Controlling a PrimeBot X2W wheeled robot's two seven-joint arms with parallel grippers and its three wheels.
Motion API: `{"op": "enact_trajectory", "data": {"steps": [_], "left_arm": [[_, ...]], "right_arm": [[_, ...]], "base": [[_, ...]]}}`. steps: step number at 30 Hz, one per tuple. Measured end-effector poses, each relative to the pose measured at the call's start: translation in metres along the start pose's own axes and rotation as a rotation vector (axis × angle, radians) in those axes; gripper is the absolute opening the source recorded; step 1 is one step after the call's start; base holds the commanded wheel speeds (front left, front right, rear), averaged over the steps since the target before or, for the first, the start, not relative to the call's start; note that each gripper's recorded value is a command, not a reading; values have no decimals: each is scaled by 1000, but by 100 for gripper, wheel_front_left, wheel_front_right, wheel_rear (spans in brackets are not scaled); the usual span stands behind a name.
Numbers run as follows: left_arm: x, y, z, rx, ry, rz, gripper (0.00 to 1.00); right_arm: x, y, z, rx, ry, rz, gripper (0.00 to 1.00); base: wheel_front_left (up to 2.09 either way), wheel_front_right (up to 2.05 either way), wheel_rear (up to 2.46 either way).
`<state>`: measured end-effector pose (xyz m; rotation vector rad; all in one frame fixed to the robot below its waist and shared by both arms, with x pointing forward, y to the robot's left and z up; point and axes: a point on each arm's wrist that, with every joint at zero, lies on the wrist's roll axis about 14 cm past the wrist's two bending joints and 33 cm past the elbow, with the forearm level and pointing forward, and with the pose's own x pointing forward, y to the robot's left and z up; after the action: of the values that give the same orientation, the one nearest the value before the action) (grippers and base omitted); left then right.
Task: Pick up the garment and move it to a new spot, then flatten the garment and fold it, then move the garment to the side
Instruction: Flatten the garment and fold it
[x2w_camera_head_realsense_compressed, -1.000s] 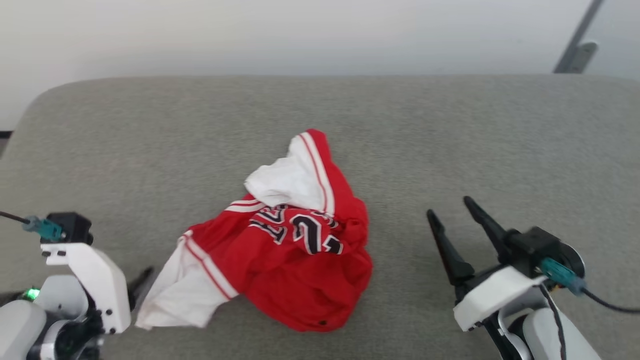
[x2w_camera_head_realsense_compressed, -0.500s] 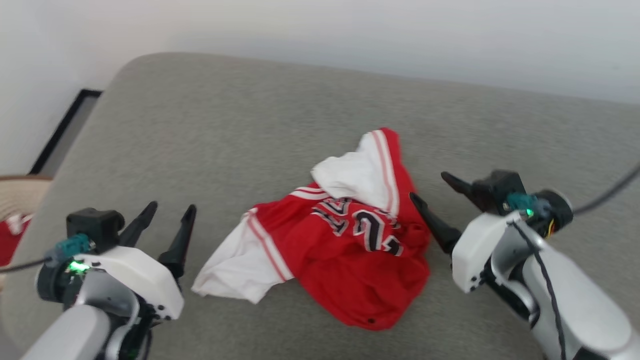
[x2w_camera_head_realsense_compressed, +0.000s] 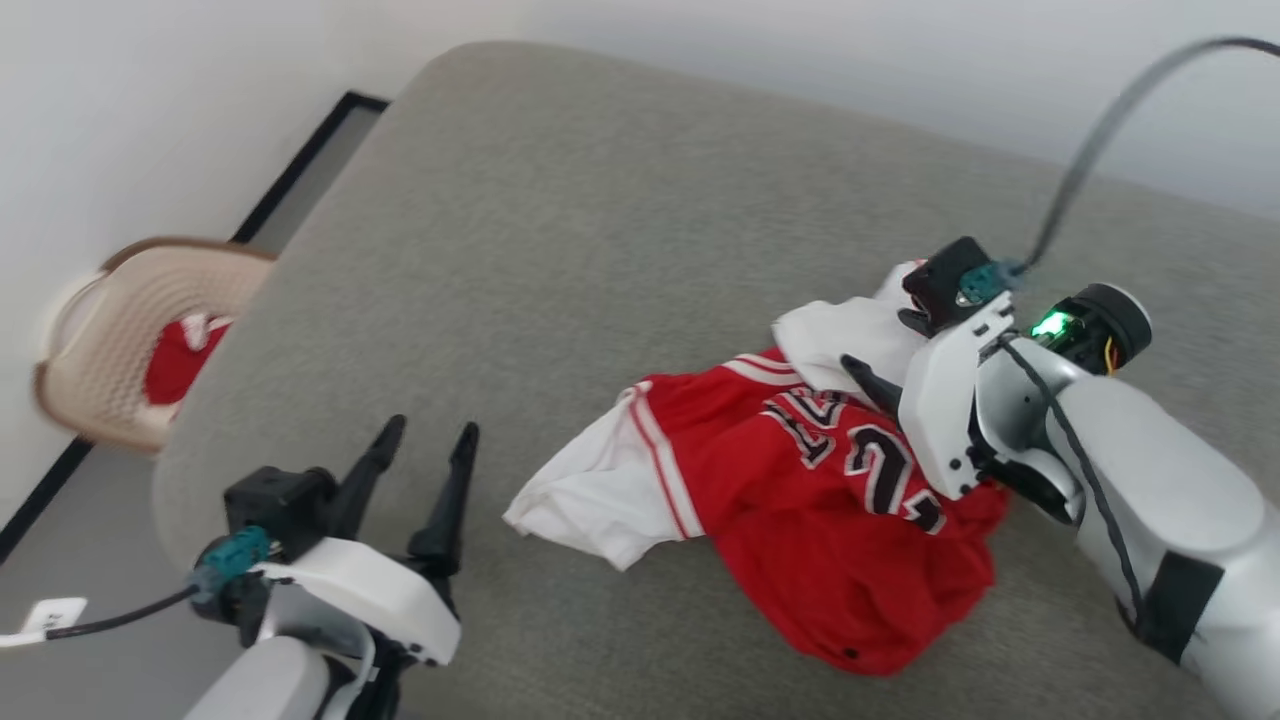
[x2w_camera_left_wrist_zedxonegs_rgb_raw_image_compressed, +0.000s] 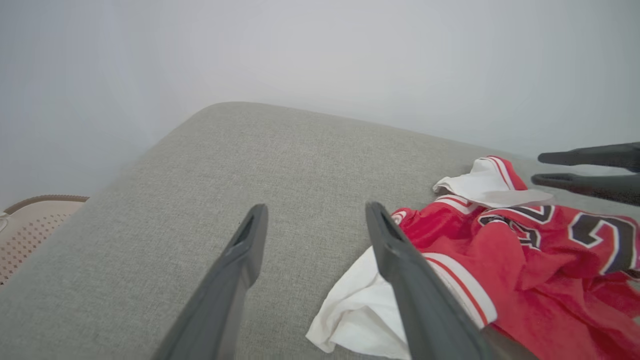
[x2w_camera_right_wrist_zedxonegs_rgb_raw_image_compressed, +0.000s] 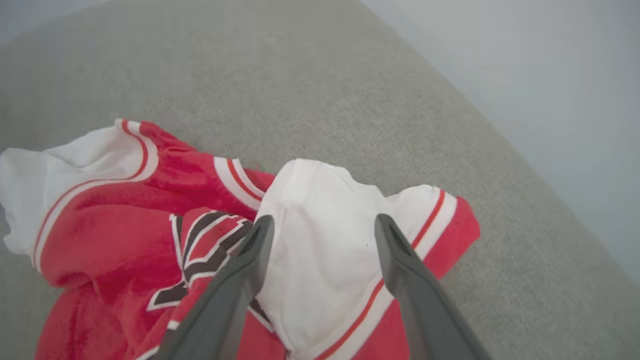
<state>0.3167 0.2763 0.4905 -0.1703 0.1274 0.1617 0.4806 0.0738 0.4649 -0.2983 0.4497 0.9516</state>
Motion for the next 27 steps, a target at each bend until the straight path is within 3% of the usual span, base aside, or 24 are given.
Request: {"op": "enact_trajectory", "data": {"steps": [11, 12, 13, 22, 27], "left_arm": [[-9, 10, -16, -61, 3, 68, 100], [-9, 12, -17, -63, 3, 74, 100], [-9, 13, -18, -63, 3, 80, 100], [-6, 21, -15, -59, -20, 94, 100], [-7, 19, -14, -56, -36, 80, 100]], "right_arm": [[38, 13, -53, -12, 359, 77, 100], [39, 13, -54, -12, 367, 81, 47], [41, 13, -54, -11, 369, 82, 0], [37, -16, -23, 69, 246, 35, 0], [9, -70, -3, 194, 105, -88, 0]], "base": [[0, 0, 0], [0, 0, 0], [0, 0, 0], [0, 0, 0], [0, 0, 0]]}}
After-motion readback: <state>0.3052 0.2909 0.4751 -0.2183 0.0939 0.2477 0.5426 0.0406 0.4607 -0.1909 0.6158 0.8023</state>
